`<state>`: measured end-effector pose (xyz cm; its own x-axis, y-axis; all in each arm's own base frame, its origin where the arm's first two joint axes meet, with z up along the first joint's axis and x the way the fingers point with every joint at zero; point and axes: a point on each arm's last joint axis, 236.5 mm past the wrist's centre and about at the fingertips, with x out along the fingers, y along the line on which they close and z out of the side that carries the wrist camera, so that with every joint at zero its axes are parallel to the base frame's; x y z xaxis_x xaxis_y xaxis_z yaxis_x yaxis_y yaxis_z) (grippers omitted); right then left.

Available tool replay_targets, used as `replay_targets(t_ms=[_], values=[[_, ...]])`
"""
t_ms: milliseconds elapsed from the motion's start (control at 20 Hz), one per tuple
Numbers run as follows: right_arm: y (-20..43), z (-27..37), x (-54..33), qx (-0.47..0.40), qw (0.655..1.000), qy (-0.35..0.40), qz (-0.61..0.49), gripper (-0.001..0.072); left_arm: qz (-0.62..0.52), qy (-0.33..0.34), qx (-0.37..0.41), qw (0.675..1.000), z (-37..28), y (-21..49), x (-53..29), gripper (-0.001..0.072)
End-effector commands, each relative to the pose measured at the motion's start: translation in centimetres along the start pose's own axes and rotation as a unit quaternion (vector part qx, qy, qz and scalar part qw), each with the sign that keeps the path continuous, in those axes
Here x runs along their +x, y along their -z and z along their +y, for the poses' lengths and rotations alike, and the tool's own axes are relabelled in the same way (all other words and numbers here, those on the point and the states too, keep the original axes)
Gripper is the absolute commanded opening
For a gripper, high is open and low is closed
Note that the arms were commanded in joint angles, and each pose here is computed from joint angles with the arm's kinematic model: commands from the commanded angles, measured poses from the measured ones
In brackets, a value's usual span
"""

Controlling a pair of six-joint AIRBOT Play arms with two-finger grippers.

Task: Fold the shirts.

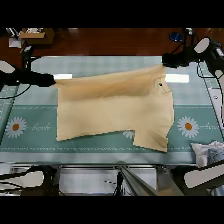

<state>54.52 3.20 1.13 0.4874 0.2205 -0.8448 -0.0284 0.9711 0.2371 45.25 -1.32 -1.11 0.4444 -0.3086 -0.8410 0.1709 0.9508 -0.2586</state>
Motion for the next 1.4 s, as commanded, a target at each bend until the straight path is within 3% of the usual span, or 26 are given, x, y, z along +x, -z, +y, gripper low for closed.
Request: replay_targets(t_ms=[0, 300, 350, 400, 450, 500, 550, 650, 850, 900, 950, 1150, 1350], values=[[5.8, -1.1, -0.8, -0.012, 0.992, 0.018, 0.125, 0.0035, 0.058, 0.025, -0.012, 0.998, -1.2, 2.6, 0.0, 0.002], [7.4, -1.5, 0.7, 0.007, 0.988, 0.027, 0.155, 0.0037, 0.085, 0.029, -0.051, 0.995, -0.6, 4.0, 2.1, 0.0021], [7.5, -1.6, 0.9, 0.007, 0.987, 0.027, 0.157, 0.008, 0.086, 0.029, -0.055, 0.994, -0.6, 4.0, 2.1, 0.0024], [7.5, -1.8, 0.8, 0.003, 0.987, 0.027, 0.159, 0.026, 0.093, 0.029, -0.051, 0.994, -0.5, 4.2, 1.6, 0.0088], [7.8, -2.2, 0.2, -0.013, 0.985, 0.028, 0.169, 0.0381, 0.106, 0.031, -0.048, 0.993, -0.4, 4.5, 0.8, 0.027], [8.6, -3.1, -1.0, -0.041, 0.98, 0.039, 0.191, 0.0392, 0.129, 0.028, -0.045, 0.99, 0.2, 5.3, -0.4, 0.0402], [9.6, -4.9, -2.7, -0.061, 0.971, 0.068, 0.221, 0.0391, 0.161, 0.024, -0.046, 0.986, 1.0, 6.5, -2.2, 0.0431], [12.3, -8.6, -7.1, -0.049, 0.949, 0.127, 0.286, 0.0393, 0.203, 0.029, -0.099, 0.974, 2.1, 9.6, -5.2, 0.0431], [15.9, -7.8, -9.6, 0.04, 0.961, 0.017, 0.275, 0.0406, 0.227, 0.072, -0.224, 0.945, 1.0, 18.5, -7.2, 0.0452], [17.2, -7.8, -9.9, 0.061, 0.961, -0.003, 0.27, 0.0478, 0.241, 0.081, -0.254, 0.933, 0.1, 21.4, -7.3, 0.0575], [18.3, -7.7, -10.1, 0.079, 0.961, -0.021, 0.265, 0.0478, 0.252, 0.093, -0.277, 0.923, -0.9, 23.6, -7.2, 0.0675], [20.6, -7.8, -10.1, 0.138, 0.961, -0.066, 0.231, 0.0478, 0.28, 0.139, -0.32, 0.894, -4.6, 28.5, -6.3, 0.0675], [20.8, -7.7, -10.1, 0.147, 0.962, -0.077, 0.217, 0.0478, 0.219, 0.144, -0.362, 0.894, -4.8, 27.2, -3.8, 0.0672]])
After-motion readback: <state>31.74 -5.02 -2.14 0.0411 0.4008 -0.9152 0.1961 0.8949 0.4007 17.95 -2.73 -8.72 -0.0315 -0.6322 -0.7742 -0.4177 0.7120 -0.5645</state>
